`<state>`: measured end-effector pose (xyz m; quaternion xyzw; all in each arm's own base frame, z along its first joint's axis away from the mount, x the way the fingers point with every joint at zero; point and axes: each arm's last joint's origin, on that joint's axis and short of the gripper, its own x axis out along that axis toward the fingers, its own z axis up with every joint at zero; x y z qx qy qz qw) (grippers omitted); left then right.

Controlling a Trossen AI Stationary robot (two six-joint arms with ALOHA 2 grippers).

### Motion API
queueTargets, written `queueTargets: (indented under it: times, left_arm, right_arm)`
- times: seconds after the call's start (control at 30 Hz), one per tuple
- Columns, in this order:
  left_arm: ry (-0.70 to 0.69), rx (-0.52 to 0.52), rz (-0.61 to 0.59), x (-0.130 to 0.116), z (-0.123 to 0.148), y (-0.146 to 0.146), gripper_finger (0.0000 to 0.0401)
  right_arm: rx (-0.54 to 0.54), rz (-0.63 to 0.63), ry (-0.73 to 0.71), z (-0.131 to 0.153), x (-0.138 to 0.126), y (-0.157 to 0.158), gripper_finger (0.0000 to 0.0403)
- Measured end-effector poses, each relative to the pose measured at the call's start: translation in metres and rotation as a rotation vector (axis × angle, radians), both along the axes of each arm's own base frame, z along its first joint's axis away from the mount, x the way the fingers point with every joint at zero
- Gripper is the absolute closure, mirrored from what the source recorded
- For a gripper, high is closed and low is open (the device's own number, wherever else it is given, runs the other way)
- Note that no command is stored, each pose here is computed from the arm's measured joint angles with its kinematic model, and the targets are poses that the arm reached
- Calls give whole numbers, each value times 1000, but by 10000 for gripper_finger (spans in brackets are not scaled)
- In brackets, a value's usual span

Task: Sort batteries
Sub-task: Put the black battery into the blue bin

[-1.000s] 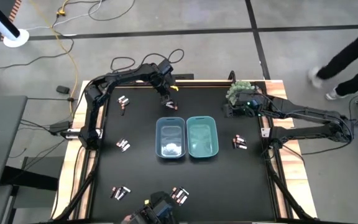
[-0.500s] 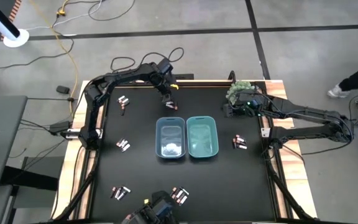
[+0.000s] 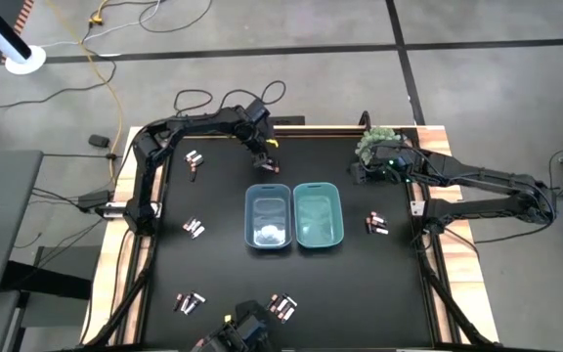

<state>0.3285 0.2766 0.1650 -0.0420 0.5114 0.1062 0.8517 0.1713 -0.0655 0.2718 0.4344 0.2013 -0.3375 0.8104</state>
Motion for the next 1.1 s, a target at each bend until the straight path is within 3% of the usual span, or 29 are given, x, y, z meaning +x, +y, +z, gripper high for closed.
queueTargets:
  times: [0.6,0.93,1.1]
  left_arm:
    - [20,5,6,-11,-26,-7,233]
    - [47,43,-62,-12,-27,-8,356]
    - [51,53,-76,-12,-27,-7,360]
  right_arm:
    - [22,-22,-19,1,0,0,275]
    - [47,-45,-40,1,1,0,275]
    - [61,-58,-46,1,1,0,275]
